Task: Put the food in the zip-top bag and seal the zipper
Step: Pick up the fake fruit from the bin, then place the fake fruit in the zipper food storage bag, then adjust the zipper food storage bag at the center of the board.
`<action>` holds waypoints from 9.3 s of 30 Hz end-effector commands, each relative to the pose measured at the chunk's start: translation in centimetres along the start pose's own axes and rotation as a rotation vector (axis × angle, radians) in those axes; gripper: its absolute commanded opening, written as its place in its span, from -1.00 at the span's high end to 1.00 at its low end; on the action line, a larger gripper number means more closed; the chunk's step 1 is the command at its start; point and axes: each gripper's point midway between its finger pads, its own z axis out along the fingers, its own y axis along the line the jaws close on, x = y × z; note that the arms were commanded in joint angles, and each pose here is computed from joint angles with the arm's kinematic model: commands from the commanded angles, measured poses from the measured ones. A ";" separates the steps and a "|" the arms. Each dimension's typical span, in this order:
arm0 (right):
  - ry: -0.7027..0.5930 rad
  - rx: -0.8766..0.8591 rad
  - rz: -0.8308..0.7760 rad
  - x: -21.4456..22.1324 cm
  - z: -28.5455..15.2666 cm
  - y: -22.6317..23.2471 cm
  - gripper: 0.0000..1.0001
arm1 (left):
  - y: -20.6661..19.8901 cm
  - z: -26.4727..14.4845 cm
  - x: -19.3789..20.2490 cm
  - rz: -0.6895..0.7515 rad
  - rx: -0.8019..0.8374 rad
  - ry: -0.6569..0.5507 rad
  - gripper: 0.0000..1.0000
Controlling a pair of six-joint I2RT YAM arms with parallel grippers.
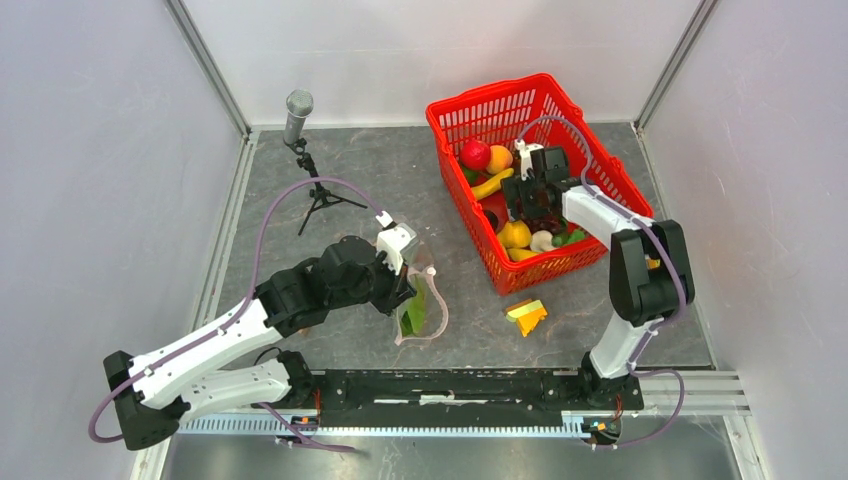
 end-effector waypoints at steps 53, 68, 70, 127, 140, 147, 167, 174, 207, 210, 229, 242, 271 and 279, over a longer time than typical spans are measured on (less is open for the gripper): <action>-0.895 -0.757 0.023 -7.7 -34.2 11.3 1.00 | -0.7 0.6 -2.9 -0.061 0.007 -0.099 0.96; -0.824 -1.035 -0.040 -2.8 -36.0 15.7 1.00 | 0.3 0.8 -4.0 -0.112 -0.053 -0.151 0.96; -0.816 -1.095 -0.066 -1.9 -36.6 16.6 1.00 | 0.3 0.8 -4.1 -0.116 -0.059 -0.154 0.96; -0.709 -1.188 -0.169 2.6 -30.1 29.2 1.00 | -2.5 -1.5 -6.2 -0.202 0.038 -0.105 0.96; -0.773 -0.984 0.329 -0.7 -26.5 25.8 1.00 | -4.7 -1.9 -8.2 -0.261 0.158 -0.182 0.96; -0.910 -0.931 0.427 -4.8 -28.7 25.1 1.00 | -4.4 -1.6 -7.2 -0.279 0.139 -0.135 0.94; -0.697 -1.038 -0.052 0.8 -28.2 33.2 0.28 | -2.1 -4.4 -11.3 -0.376 0.064 -0.448 0.95; -0.751 -0.984 -0.155 -0.2 -31.3 30.8 -0.33 | -0.1 -5.7 -10.3 -0.406 -0.015 -0.500 0.95; -0.552 -0.585 -0.030 3.0 -23.3 25.4 0.25 | 0.1 -8.6 -9.6 -0.323 0.029 -0.609 0.96; -0.505 -0.607 -0.062 3.7 -22.6 26.4 0.27 | 0.0 -8.6 -9.6 -0.319 0.032 -0.612 0.95; -0.799 -0.795 -0.075 -4.6 -34.0 27.3 1.00 | 7.8 -12.1 -5.8 -0.226 -0.456 -0.451 0.96; -0.874 -0.926 -0.106 -7.4 -36.8 30.6 1.00 | 5.2 -12.9 -5.8 -0.085 -0.361 -0.228 0.95; -0.902 -0.423 -0.084 -7.9 -33.2 21.2 -0.08 | 4.4 -9.0 -5.6 -0.076 -0.283 -0.278 0.96; -0.771 0.053 -0.016 -10.5 -28.0 9.6 -0.17 | 3.3 -8.4 -5.8 -0.077 -0.214 -0.295 0.95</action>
